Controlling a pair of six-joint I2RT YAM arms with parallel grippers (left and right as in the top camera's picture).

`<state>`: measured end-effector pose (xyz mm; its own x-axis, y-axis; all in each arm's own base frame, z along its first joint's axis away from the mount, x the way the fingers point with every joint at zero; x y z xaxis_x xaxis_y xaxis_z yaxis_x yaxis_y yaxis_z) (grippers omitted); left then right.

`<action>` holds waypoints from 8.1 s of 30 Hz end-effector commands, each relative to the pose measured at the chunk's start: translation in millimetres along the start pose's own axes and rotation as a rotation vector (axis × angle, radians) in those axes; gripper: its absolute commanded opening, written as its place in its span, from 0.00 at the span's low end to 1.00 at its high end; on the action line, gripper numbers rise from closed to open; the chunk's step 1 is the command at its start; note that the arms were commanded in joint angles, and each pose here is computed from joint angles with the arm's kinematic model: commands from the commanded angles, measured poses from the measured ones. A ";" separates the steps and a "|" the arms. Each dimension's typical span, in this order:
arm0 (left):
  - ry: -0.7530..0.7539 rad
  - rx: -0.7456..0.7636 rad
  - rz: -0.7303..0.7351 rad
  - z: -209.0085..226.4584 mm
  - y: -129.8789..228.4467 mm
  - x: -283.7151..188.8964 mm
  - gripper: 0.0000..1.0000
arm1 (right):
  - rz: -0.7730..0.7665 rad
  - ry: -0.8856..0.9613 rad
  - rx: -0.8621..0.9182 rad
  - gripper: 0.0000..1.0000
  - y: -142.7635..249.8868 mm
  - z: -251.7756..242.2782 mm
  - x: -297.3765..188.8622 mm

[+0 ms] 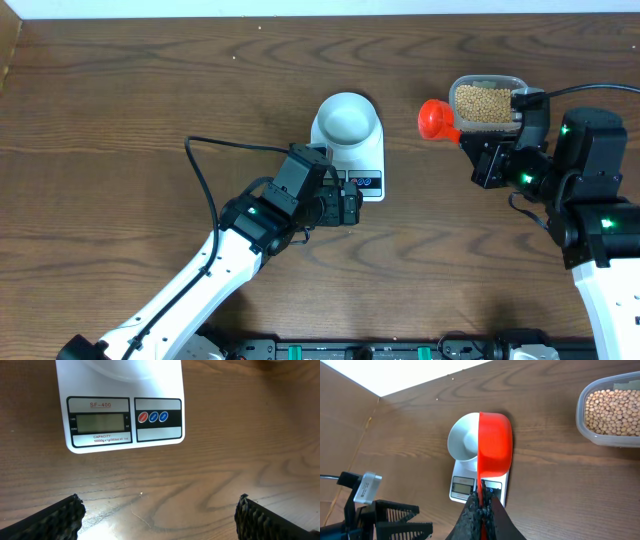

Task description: Scoop item into bowl and weigh 50g on scale

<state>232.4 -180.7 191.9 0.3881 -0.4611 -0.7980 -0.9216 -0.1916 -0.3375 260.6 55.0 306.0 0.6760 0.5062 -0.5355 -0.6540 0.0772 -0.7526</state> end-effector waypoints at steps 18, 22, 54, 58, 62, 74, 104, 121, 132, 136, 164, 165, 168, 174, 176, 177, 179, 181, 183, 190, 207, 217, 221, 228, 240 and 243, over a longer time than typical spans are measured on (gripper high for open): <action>-0.002 0.018 -0.013 -3.1 -2.4 -1.9 0.98 | -0.074 -0.007 -0.053 0.01 -14.4 3.4 -5.2; -0.001 0.018 -0.013 -3.1 -2.4 -1.9 0.98 | -0.074 -0.007 -0.053 0.01 -14.4 3.4 -5.2; -0.001 0.018 -0.013 -3.1 -2.4 -1.9 0.98 | -0.075 -0.007 -0.054 0.01 -14.5 3.3 -5.2; -0.001 0.018 -0.013 -3.1 -2.4 -1.9 0.98 | -0.080 -0.008 -0.057 0.01 -15.5 3.5 -5.2; -0.002 0.018 -0.013 -3.1 -2.4 -1.9 0.98 | -0.080 -0.007 -0.057 0.01 -15.4 3.4 -5.2; -0.001 0.018 -0.013 -3.1 -2.4 -1.9 0.98 | -0.119 -0.012 -0.070 0.01 -22.3 4.7 -5.8; 0.046 0.030 -0.071 -11.6 -11.6 -2.2 0.98 | -0.072 -0.006 -0.045 0.01 -14.1 3.2 -5.1; 0.108 0.199 -0.158 -35.5 -33.7 -13.4 0.98 | -0.087 0.017 -0.032 0.01 -16.4 -4.2 -8.3; 0.147 0.193 -0.072 -53.1 -21.8 14.5 0.87 | -0.095 0.045 -0.035 0.01 -17.4 -7.0 -8.6; 0.128 0.178 -0.026 -53.4 -14.2 34.0 0.87 | -0.090 0.045 -0.033 0.01 -16.6 -7.2 -8.5; 0.060 0.168 -0.017 -41.3 -15.6 90.3 0.84 | -0.076 0.047 -0.025 0.01 -14.2 -7.4 -8.3; 0.053 0.167 -0.024 -40.7 -16.4 90.3 0.84 | -0.076 0.046 -0.025 0.01 -14.1 -7.4 -8.3; 0.046 0.167 -0.033 -40.0 -17.4 91.9 0.84 | -0.076 0.047 -0.025 0.01 -14.1 -7.5 -8.3; 0.033 0.166 -0.019 -35.4 -15.3 106.6 0.84 | -0.076 0.047 -0.025 0.01 -14.1 -7.5 -8.3; 0.031 0.169 -0.019 -34.5 -15.2 110.2 0.84 | -0.076 0.047 -0.025 0.01 -14.1 -7.5 -8.3; 0.026 0.169 -0.023 -33.9 -15.6 111.2 0.84 | -0.075 0.046 -0.025 0.01 -14.0 -7.4 -8.2; 0.010 0.168 -0.037 -32.5 -17.0 111.6 0.84 | -0.074 0.047 -0.025 0.01 -13.8 -7.5 -8.2; -0.003 0.171 -0.054 -31.5 -18.7 111.5 0.84 | -0.072 0.047 -0.024 0.01 -13.5 -7.5 -8.2; -0.007 0.175 -0.054 -30.7 -18.5 112.9 0.84 | -0.072 0.047 -0.024 0.01 -13.5 -7.5 -8.2; -0.029 0.172 -0.029 -24.7 -14.4 123.1 0.84 | -0.073 0.047 -0.024 0.01 -13.5 -7.4 -8.3; -0.021 0.173 -0.039 -24.6 -15.3 130.6 0.84 | -0.069 0.047 -0.021 0.01 -12.8 -7.5 -8.3; -0.041 0.173 -0.060 -22.8 -17.5 131.2 0.84 | -0.069 0.047 -0.022 0.01 -12.9 -7.5 -8.3; -0.039 0.173 -0.061 -22.4 -17.5 133.8 0.84 | -0.069 0.047 -0.022 0.01 -12.9 -7.5 -8.3; -0.042 0.173 -0.058 -21.4 -16.6 134.1 0.84 | -0.069 0.047 -0.022 0.01 -12.9 -7.5 -8.3; -0.036 0.174 -0.047 -21.3 -14.5 134.5 0.84 | -0.069 0.047 -0.022 0.01 -12.9 -7.5 -8.3; -0.035 0.179 -0.042 -22.6 -12.3 134.8 0.84 | -0.069 0.047 -0.022 0.01 -12.9 -7.5 -8.3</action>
<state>294.9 -255.7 100.3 0.4289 -0.4253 -0.7969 -0.8919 -0.0592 -0.4484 266.5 46.3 310.4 0.7190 0.4682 -0.5137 -0.6194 0.0962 -0.7792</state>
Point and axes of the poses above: each gripper's point midway between its finger pads, its own x axis out along the fingers, its own z axis along the line the jaws close on, y = z × x, the point moved 8 cm from there along -x, back along the fingers, and after that the axes turned 9 degrees about -x, right-handed, at the moved point
